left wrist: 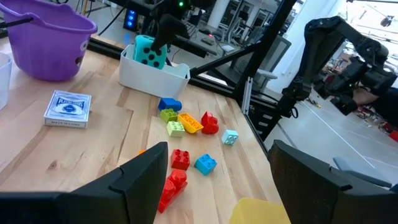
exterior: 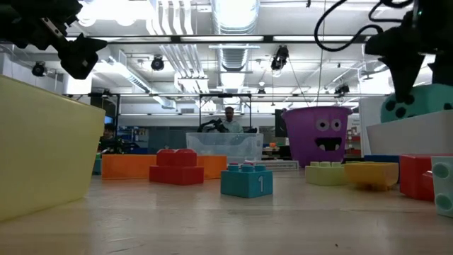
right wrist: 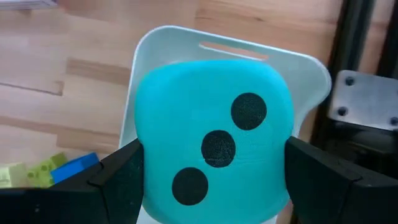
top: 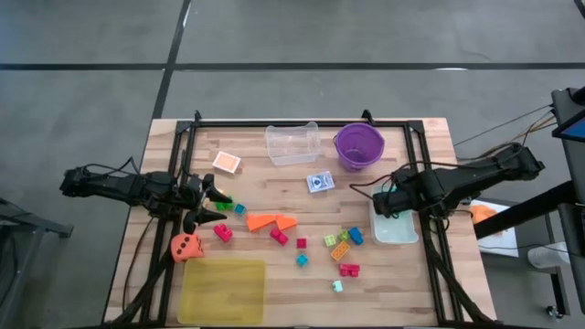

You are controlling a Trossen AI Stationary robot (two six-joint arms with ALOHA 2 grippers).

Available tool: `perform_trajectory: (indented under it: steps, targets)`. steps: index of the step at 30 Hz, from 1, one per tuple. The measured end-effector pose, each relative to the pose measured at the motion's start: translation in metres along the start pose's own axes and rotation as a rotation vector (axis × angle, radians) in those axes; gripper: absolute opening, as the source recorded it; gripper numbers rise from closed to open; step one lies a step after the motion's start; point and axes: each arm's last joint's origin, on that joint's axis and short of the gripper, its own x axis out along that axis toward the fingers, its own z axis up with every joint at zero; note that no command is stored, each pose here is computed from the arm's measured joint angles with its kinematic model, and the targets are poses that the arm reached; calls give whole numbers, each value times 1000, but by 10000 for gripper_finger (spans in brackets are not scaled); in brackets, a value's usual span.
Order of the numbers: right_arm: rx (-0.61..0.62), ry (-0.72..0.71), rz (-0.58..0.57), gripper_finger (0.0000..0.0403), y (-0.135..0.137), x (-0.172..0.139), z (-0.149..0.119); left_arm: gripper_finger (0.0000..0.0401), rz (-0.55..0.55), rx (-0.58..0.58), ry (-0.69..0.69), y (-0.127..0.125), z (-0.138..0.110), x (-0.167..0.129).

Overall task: Pick & Place Toys
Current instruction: Put the light blue dice into the white bin

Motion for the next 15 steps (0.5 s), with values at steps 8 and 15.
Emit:
perform_trajectory:
  steps: [8,15]
  targets:
    - [-11,-43,-64,303,8,16,-4,274,0,0,0,0,0,0]
    - [15,-43,-60,303,8,21,-5,274,0,0,0,0,0,0]
